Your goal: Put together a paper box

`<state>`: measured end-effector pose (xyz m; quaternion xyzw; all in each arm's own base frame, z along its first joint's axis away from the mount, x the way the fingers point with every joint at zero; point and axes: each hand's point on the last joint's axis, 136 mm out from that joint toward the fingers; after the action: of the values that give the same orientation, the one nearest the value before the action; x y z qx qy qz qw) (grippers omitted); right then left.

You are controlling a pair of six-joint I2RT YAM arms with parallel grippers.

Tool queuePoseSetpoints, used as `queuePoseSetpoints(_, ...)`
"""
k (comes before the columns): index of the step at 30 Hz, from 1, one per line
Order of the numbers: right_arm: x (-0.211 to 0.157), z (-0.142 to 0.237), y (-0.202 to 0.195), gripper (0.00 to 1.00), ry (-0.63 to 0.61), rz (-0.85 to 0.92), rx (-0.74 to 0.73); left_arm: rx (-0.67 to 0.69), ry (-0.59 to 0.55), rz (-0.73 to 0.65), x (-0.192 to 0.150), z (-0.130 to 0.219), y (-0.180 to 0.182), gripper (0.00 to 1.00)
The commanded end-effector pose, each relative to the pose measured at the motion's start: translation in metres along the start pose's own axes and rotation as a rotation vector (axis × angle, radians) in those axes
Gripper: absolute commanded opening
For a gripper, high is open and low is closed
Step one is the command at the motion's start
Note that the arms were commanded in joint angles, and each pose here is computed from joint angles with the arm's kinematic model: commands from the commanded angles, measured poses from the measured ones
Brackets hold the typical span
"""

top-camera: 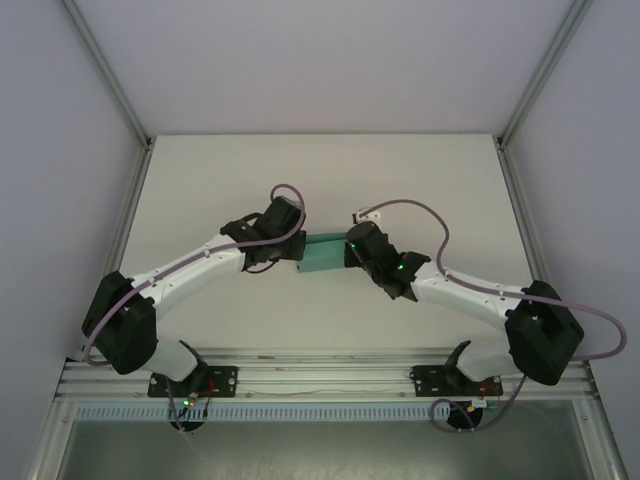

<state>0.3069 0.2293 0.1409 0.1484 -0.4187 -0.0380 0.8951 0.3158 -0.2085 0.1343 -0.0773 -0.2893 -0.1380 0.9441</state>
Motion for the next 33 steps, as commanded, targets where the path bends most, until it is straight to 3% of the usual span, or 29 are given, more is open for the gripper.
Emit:
queuePoseSetpoints(1, -0.031, 0.002, -0.027, 0.00, 0.077, -0.022, -0.087, 0.055, -0.022, 0.084, -0.008, -0.014, 0.003, 0.00)
queuePoseSetpoints(8, -0.034, 0.002, -0.032, 0.00, 0.070, -0.059, -0.110, -0.002, 0.005, 0.159, -0.028, -0.026, -0.004, 0.00)
queuePoseSetpoints(14, -0.037, 0.001, -0.028, 0.00, 0.053, -0.058, -0.085, 0.003, 0.014, 0.124, -0.044, -0.031, -0.001, 0.00)
queuePoseSetpoints(21, -0.075, -0.013, -0.036, 0.00, 0.008, 0.093, 0.037, 0.003, -0.011, 0.047, -0.088, -0.057, 0.009, 0.00)
queuePoseSetpoints(27, -0.100, -0.025, -0.062, 0.00, 0.021, 0.150, -0.034, -0.002, -0.019, 0.048, -0.102, -0.067, 0.011, 0.00)
queuePoseSetpoints(30, -0.098, -0.024, -0.055, 0.00, 0.026, 0.134, -0.009, -0.006, -0.019, 0.048, -0.103, -0.067, 0.011, 0.00)
queuePoseSetpoints(33, -0.074, -0.013, -0.052, 0.02, -0.044, 0.071, -0.018, 0.000, -0.022, 0.047, -0.111, -0.067, 0.015, 0.00)
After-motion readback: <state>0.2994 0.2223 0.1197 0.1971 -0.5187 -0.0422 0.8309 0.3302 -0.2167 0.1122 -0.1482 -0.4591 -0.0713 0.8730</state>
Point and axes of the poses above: each hand's point on the last joint's axis, 136 mm out from that joint toward the fingers, its own z axis back along the fingers, its own y axis along the line the jaws close on, x = y × z, and after that the axes turned 13 degrees about -z, right-handed
